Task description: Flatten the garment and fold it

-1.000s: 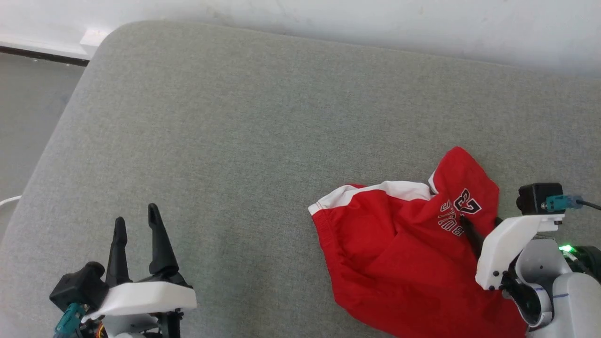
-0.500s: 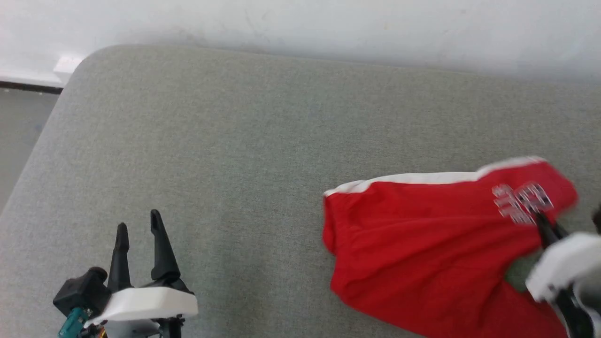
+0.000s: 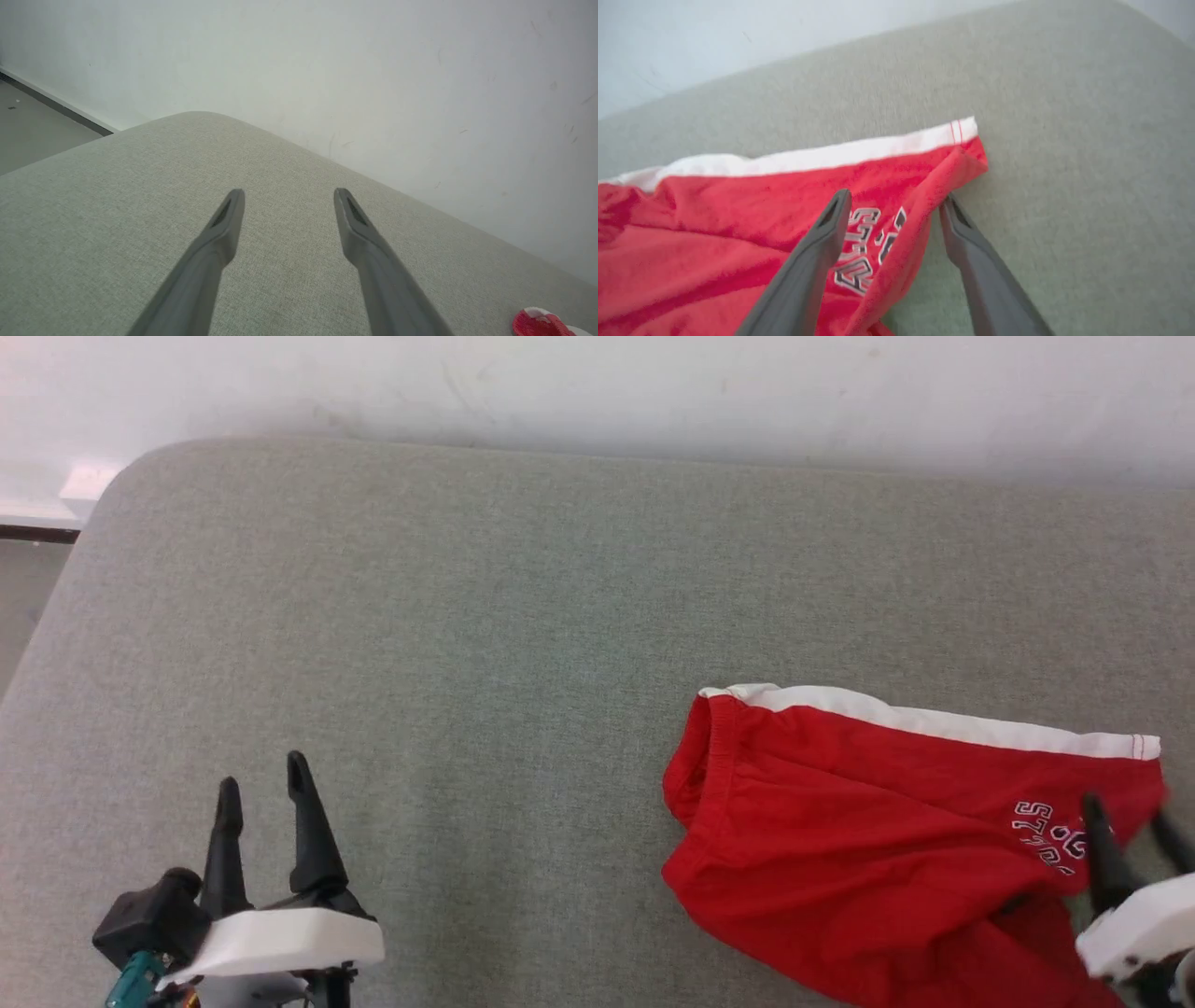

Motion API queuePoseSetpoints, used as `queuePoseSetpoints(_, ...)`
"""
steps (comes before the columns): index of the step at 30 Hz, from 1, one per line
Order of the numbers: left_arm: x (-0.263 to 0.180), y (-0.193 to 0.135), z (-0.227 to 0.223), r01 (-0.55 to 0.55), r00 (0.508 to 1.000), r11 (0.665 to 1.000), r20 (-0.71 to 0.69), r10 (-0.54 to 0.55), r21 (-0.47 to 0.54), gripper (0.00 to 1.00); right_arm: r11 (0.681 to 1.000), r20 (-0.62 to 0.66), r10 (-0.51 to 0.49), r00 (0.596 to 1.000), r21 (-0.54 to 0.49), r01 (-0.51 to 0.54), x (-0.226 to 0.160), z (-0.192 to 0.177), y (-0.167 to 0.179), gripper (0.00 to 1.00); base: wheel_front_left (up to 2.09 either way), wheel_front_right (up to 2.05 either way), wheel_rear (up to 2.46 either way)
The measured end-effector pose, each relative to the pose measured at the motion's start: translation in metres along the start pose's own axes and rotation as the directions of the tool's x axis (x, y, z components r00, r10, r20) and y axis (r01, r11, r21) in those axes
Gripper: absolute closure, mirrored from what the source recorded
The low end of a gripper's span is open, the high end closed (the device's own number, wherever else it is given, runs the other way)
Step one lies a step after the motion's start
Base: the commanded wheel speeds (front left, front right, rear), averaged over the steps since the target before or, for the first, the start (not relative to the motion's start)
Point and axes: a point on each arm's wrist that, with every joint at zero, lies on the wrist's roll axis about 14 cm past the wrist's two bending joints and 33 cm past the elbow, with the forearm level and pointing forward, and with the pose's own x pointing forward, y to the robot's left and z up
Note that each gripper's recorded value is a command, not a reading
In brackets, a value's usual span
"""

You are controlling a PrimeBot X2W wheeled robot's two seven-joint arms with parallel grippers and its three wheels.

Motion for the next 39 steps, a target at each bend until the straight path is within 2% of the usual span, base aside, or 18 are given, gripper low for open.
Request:
queuePoseSetpoints(2, 0.002, -0.004, 0.006, 0.015, 1.000, 1.000, 0.020, -0.015, 0.012, 0.00, 1.000, 0.124, 0.008, 0.992, -0.001, -0.008, -0.001, 0.031, 0.003, 0.00, 0.00, 0.00, 0.00)
queuePoseSetpoints(4, 0.003, -0.008, 0.010, 0.036, 0.999, 0.999, 0.034, -0.037, 0.022, 0.00, 1.000, 0.256, 0.006, 0.967, -0.009, -0.004, -0.006, 0.062, 0.003, 0.00, 0.00, 0.00, 0.00)
queuePoseSetpoints(9, 0.002, -0.024, 0.019, 0.102, 0.992, 0.993, 0.067, -0.106, 0.062, 0.00, 0.997, 0.517, 0.022, 0.856, -0.075, 0.019, -0.030, 0.115, 0.006, 0.00, 0.00, 0.00, 0.00)
queuePoseSetpoints(12, -0.001, -0.030, 0.021, 0.134, 0.988, 0.987, 0.070, -0.140, 0.086, 0.00, 0.996, 0.544, 0.022, 0.839, -0.083, 0.028, -0.037, 0.109, 0.003, 0.00, 0.00, 0.00, 0.00)
queuePoseSetpoints(17, -0.003, -0.039, 0.020, 0.163, 0.983, 0.980, 0.069, -0.171, 0.115, 0.00, 0.998, 0.512, 0.007, 0.859, -0.061, 0.028, -0.037, 0.086, -0.003, 0.00, 0.00, 0.00, 0.00)
queuePoseSetpoints(21, -0.002, -0.060, 0.018, 0.235, 0.967, 0.962, 0.065, -0.245, 0.137, 0.00, 0.998, 0.506, 0.002, 0.863, -0.057, 0.031, -0.036, 0.081, -0.005, 0.00, 0.00, 0.00, 0.00)
queuePoseSetpoints(24, 0.007, -0.092, 0.020, 0.345, 0.934, 0.930, 0.046, -0.353, 0.132, 0.00, 0.998, 0.508, -0.003, 0.861, -0.055, 0.036, -0.034, 0.082, -0.006, 0.00, 0.00, 0.00, 0.00)
queuePoseSetpoints(30, 0.029, -0.168, 0.026, 0.551, 0.834, 0.825, -0.031, -0.552, 0.126, 0.00, 0.998, 0.504, 0.000, 0.863, -0.053, 0.031, -0.024, 0.082, -0.004, 0.00, 0.00, 0.00, 0.00)
queuePoseSetpoints(35, 0.038, -0.207, -0.008, 0.646, 0.753, 0.761, -0.222, -0.619, 0.068, 0.00, 0.998, 0.489, -0.004, 0.872, -0.052, 0.033, -0.015, 0.078, -0.004, 0.00, 0.00, 0.00, 0.00)
queuePoseSetpoints(39, 0.032, -0.230, -0.043, 0.708, 0.659, 0.706, -0.376, -0.652, 0.018, 0.00, 0.997, 0.477, -0.021, 0.879, -0.051, 0.051, -0.010, 0.077, -0.010, 0.00, 0.00, 0.00, 0.00)
